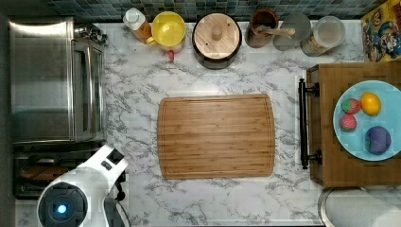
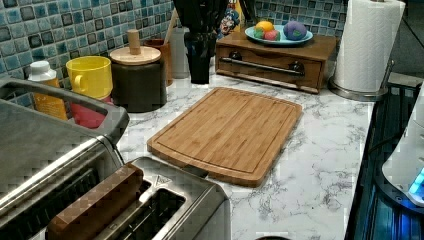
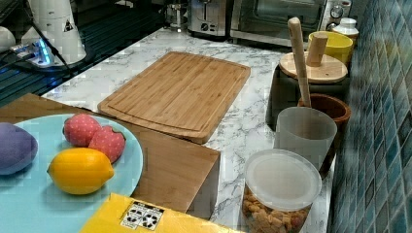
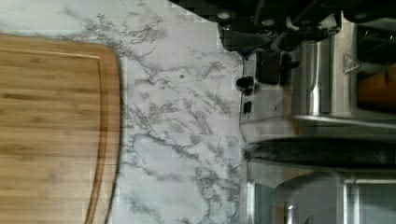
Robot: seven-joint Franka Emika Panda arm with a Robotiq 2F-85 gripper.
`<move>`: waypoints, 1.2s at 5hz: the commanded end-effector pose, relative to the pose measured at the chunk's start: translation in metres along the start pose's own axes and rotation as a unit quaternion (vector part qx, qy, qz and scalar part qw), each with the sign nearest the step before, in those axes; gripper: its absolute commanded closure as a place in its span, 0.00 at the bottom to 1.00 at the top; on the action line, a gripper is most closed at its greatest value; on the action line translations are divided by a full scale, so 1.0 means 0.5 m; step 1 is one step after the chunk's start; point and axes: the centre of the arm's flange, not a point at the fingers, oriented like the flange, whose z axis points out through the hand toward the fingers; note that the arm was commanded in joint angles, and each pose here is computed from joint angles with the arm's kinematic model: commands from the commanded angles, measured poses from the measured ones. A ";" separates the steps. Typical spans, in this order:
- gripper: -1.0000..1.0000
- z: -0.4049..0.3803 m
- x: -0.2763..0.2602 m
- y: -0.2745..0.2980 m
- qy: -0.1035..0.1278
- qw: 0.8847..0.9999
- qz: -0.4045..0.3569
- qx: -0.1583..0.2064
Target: Turn on the toaster.
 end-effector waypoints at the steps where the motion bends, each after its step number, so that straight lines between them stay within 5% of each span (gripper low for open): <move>1: 1.00 0.057 -0.048 -0.098 -0.040 0.998 -0.042 0.028; 6: 1.00 0.164 -0.013 -0.117 -0.012 0.999 0.037 -0.011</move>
